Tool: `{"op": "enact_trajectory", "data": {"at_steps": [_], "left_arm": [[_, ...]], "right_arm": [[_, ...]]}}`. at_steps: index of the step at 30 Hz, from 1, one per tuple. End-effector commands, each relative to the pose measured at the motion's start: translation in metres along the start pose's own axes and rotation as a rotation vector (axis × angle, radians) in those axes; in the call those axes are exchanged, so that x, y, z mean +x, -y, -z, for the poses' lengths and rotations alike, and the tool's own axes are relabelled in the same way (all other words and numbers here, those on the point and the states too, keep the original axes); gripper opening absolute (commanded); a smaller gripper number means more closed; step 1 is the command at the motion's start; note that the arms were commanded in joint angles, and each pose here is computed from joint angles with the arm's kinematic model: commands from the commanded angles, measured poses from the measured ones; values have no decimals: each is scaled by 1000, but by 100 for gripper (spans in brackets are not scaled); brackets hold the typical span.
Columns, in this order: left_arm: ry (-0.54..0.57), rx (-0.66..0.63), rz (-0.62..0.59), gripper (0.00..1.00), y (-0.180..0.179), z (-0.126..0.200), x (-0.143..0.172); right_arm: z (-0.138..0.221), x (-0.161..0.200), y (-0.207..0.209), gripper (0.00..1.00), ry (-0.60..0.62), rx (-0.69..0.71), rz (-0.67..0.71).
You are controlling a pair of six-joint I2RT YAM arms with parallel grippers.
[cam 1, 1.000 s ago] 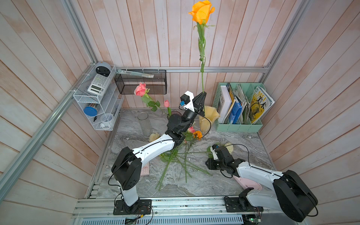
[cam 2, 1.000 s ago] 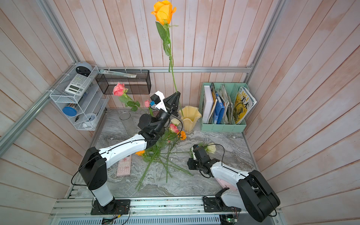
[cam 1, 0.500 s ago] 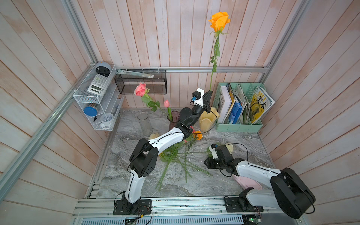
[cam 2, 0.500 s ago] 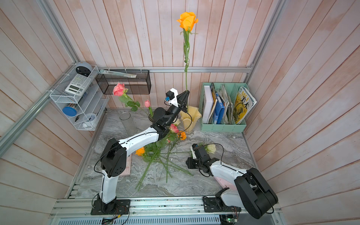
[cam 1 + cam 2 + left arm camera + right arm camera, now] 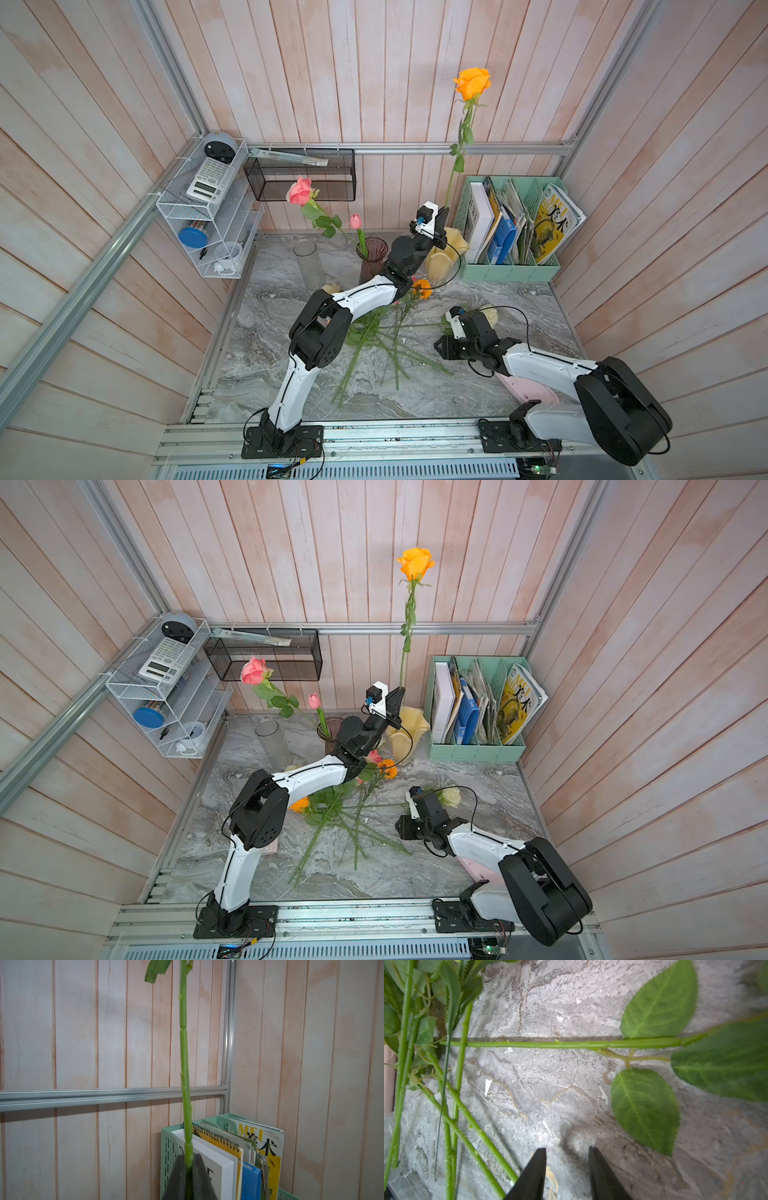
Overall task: Arrange the flowers in different vases according to their colors
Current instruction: Insert the flower into the vase, then pick up the flower at the center of the board.
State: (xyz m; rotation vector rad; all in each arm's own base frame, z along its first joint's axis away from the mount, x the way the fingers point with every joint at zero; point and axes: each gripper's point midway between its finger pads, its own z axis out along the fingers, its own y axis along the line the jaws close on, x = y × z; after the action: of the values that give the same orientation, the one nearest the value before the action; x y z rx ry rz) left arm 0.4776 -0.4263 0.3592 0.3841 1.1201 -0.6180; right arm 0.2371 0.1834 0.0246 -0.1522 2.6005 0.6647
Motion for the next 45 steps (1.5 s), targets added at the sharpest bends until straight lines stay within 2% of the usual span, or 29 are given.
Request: {"op": "enact_trajectory", "data": {"at_steps": [1,2,4,7,11,13,16,20,26,32,39,45], "left_arm": [[17,-25,1,21,-5,13,-9],[11,-28,6,28,-6,15,-8],[4,-39,14,50,-8,22,-4],[-21,-41,27,51,-9,28,1],[-25,-35,30,56,-8,33,-7],[-25,-37,33,74,-8,38,-16],[-69,-38,19,80,-6,48,-29],[-168,-39,-2,82,-1,75,-39],[-433,-7,-68,83,16,136,-33],[-830,69,-39,78,37,206,17],[-1108,3,27,77,31,265,72],[-1273,-63,62,67,31,290,109]], "right_arm": [[-1,15,7,40,-47,12,-5],[0,15,6,40,-47,12,-5],[1,13,5,40,-43,10,-5],[3,10,3,40,-37,8,-7],[6,8,2,40,-26,8,-11],[8,7,2,40,-19,7,-14],[11,5,1,40,-9,7,-13],[14,3,1,40,1,11,-12],[16,1,-1,40,8,5,-11],[18,1,3,40,12,31,-35],[16,3,8,40,1,55,-69],[11,6,8,40,-25,51,-64]]}}
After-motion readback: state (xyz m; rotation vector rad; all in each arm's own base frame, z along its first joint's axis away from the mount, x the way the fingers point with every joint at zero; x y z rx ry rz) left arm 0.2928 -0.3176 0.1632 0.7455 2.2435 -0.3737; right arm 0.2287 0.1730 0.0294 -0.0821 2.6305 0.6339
